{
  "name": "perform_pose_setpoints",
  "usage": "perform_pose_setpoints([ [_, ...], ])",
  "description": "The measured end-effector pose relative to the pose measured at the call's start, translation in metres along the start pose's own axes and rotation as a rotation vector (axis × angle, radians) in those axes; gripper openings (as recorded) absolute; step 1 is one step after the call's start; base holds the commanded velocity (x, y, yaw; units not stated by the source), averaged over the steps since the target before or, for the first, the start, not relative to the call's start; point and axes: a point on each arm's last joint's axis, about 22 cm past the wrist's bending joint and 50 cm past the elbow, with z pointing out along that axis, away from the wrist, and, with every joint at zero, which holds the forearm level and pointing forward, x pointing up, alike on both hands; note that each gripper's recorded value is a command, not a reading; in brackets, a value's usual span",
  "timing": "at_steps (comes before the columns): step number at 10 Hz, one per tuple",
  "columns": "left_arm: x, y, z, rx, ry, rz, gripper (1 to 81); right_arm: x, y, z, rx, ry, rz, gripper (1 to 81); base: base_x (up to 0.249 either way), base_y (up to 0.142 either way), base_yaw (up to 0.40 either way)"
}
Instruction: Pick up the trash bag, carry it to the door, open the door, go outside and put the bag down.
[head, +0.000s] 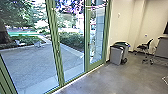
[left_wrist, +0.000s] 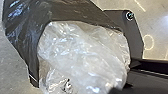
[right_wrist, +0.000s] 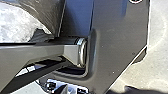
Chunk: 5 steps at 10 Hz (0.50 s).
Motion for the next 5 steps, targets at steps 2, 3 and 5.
perform_pose_setpoints([
  [2, 0.0000, 0.0000, 0.0000, 0.000, 0.000, 0.000, 1.0, 0.0000, 0.0000, 0.0000, 0.000, 0.000, 0.000, 81.1, 0.137, -0.073, 0.000],
  [3, 0.0000, 0.0000, 0.0000, 0.000, 0.000, 0.000, 1.0, 0.0000, 0.0000, 0.0000, 0.000, 0.000, 0.000, 81.1, 0.137, -0.072, 0.000],
  [5, 0.0000, 0.0000, 0.0000, 0.000, 0.000, 0.000, 1.0, -0.0001, 0.0000, 0.0000, 0.000, 0.000, 0.000, 81.1, 0.136, -0.072, 0.000],
])
